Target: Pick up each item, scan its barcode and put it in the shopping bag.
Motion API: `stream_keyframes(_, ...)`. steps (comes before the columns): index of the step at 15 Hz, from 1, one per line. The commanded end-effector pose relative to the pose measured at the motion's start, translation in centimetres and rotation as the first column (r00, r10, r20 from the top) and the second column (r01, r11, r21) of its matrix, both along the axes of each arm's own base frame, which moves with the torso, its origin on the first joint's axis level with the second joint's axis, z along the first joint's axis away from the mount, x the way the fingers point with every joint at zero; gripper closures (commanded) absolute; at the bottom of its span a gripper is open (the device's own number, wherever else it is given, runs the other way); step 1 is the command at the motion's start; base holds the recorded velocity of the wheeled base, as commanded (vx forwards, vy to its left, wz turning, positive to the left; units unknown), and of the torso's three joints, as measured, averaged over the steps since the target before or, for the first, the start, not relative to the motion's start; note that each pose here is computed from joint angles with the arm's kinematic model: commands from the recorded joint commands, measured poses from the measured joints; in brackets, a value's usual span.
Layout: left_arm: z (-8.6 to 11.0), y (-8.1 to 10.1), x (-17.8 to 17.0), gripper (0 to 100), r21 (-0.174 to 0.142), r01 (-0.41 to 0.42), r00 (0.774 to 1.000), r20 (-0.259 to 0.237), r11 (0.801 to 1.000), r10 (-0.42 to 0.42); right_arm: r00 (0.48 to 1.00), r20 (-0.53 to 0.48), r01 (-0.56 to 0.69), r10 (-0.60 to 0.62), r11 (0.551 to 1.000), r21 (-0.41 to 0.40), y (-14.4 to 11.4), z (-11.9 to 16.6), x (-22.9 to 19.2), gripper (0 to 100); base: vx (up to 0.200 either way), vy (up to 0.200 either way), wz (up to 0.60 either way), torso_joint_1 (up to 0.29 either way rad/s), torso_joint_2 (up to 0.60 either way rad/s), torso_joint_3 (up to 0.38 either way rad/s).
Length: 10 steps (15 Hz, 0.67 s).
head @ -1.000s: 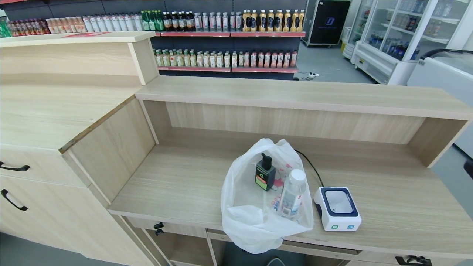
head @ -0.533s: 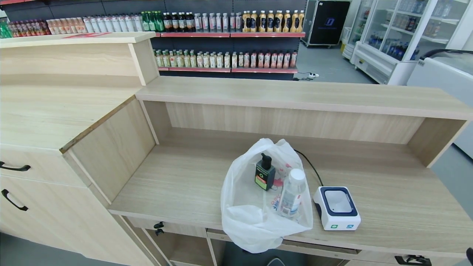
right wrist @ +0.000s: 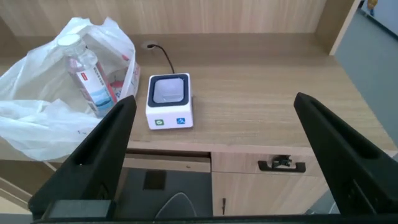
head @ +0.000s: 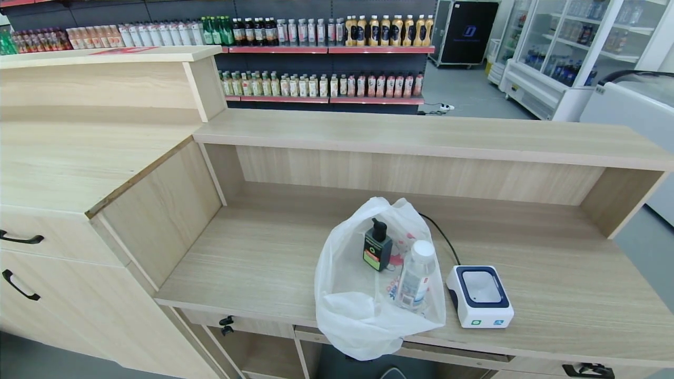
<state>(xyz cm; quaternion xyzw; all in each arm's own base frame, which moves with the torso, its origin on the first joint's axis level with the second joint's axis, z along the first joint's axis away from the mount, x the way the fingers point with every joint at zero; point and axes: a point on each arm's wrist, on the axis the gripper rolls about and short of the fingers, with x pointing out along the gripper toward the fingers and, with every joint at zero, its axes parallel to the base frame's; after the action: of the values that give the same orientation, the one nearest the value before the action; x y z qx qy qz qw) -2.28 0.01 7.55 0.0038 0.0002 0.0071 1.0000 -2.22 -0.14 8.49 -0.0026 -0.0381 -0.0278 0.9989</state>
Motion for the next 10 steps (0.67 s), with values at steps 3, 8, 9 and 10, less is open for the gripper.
stream_keyframes(3, 0.0, 0.0, 0.0, 100, 0.0, -0.001, 1.0, 0.0, 1.0, 0.001, 1.0, 0.011, 0.0, 0.0, 1.0, 0.0, 0.0, -0.05, -0.1, 0, 0.0, 0.0, 0.0, 0.0, 0.0, 0.0)
stream_keyframes(8, 0.0, 0.0, 0.0, 100, 0.0, -0.001, 1.0, 0.0, 1.0, 0.001, 1.0, 0.011, 0.0, 0.0, 1.0, 0.0, 0.0, -0.05, -0.1, 0, 0.0, 0.0, 0.0, 0.0, 0.0, 0.0)
stream_keyframes(9, 0.0, 0.0, 0.0, 100, 0.0, -0.001, 1.0, 0.0, 1.0, 0.001, 1.0, 0.013, 0.0, 0.0, 1.0, 0.0, 0.0, -0.03, -0.1, 0, 0.0, 0.0, 0.0, 0.0, 0.0, 0.0)
stream_keyframes(10, 0.0, 0.0, 0.0, 100, 0.0, -0.001, 1.0, 0.0, 1.0, 0.001, 1.0, 0.011, 0.0, 0.0, 1.0, 0.0, 0.0, -0.05, -0.1, 0, 0.0, 0.0, 0.0, 0.0, 0.0, 0.0)
